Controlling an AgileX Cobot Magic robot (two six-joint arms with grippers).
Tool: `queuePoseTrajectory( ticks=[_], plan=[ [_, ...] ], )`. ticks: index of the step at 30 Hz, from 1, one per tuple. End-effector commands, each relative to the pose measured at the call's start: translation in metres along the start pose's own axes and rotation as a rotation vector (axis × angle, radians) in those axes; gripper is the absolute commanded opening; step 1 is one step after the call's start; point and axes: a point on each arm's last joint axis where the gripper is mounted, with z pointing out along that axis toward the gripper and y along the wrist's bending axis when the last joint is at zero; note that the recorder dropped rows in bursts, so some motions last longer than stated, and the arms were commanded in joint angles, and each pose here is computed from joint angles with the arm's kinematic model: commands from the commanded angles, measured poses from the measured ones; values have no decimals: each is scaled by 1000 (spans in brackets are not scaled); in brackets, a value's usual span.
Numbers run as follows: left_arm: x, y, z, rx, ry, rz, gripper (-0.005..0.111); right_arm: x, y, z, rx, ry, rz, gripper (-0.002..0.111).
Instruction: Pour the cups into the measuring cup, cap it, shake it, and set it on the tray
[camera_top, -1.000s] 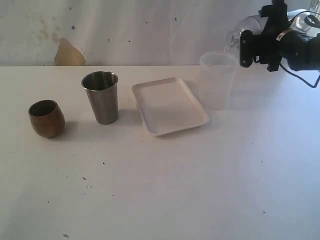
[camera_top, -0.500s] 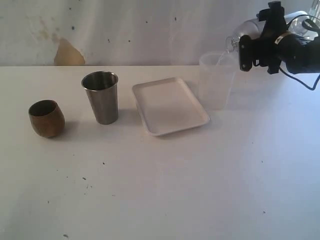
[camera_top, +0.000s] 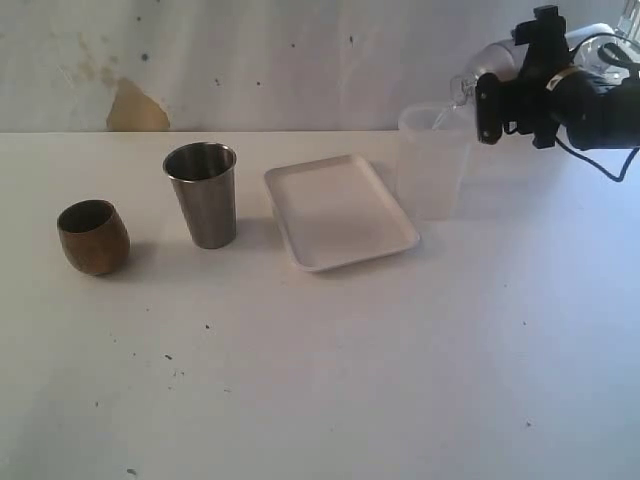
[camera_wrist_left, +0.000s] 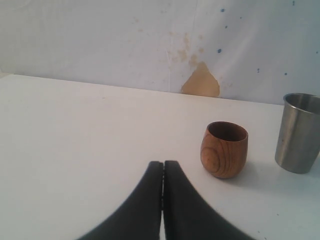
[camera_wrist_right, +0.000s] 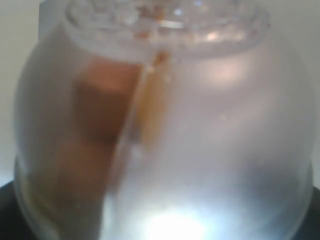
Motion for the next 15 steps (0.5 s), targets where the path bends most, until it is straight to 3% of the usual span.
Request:
queuePoseTrajectory(
  ticks=[1,15],
  plan=[
    [0,0,0,3,-9,-3,1,5,-19,-1,109,29,-30,0],
    [0,0,0,2,-9,-1,1,8,-29,2,156,54,-91,0]
  ],
)
